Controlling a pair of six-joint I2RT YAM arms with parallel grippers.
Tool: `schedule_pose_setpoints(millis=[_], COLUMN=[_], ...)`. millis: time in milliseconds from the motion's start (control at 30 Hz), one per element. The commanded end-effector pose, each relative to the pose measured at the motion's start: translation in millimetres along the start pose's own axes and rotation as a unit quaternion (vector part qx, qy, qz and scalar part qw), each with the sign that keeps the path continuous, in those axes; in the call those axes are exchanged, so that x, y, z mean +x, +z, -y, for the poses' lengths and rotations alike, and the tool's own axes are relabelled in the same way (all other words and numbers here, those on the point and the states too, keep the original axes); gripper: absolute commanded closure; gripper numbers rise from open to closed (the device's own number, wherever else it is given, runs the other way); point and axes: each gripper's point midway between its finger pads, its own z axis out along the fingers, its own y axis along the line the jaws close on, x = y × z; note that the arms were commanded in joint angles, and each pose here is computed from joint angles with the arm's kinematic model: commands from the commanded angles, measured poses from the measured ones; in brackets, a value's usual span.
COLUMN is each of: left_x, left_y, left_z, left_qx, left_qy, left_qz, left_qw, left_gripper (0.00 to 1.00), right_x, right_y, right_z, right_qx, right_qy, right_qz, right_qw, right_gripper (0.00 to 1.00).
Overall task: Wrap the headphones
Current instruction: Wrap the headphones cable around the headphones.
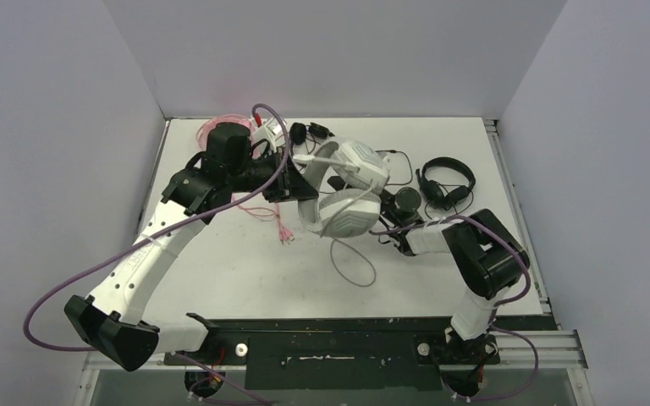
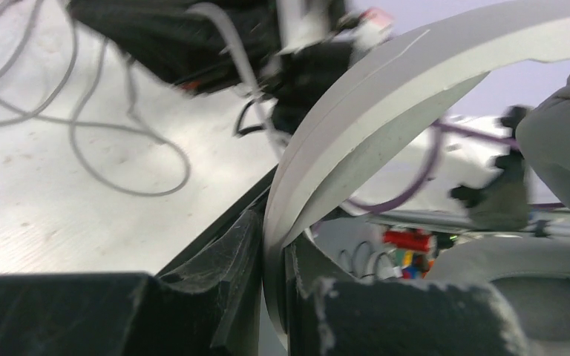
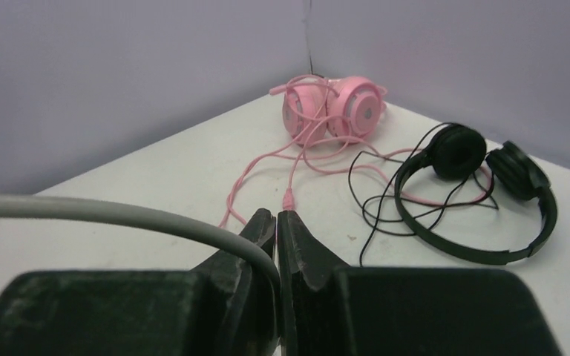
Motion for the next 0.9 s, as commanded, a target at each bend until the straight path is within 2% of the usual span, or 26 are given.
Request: schedule_pose_setpoints(millis=[0,67,133,267,400,567,700,867], left_x=[21,16,4,-10,-36,-47,-53,-66], left_y=[-15,-18,-24,-29,-40,-41,-49,-65], left_z=[-13,-39,-65,-79,-91,-101,-113,-116], left_qx=[-0.024,-0.087,-0.162,-0.199,-0.277,-0.318,-0.375,-0.445], left_qy=[0.132,0.186,0.234,0.312,0.379,0.442,0.468,0.481], left_qz=[-0.007,0.013,0.040,0.060,0.113,0.125,0.136,0.170], left_qw=[0.991,0.979,0.958,0.927,0.876,0.829,0.789,0.736], left_gripper=[1.00,1.00,1.00,1.00,1.00,1.00,1.00,1.00], right_x=[-82,-102,-116,-119,-123,-131,-144,-145], right_y=[3,-4,-9,-13,-20,-28,-29,-27], right_z=[-7,-7,-7,-14,-20,-25,-31,-58], right_qx=[-0.023,-0.019,-0.017,-0.029,-0.026,-0.006,-0.004,-0.083], right_qy=[-0.014,-0.018,-0.016,-0.011,0.002,0.027,0.037,0.083], right_qz=[0.045,0.047,0.032,-0.046,-0.102,-0.139,-0.149,-0.174], right_qw=[0.999,0.999,0.999,0.998,0.994,0.990,0.988,0.978], right_gripper=[0.97,0.97,0.97,0.98,0.98,0.97,0.92,0.90])
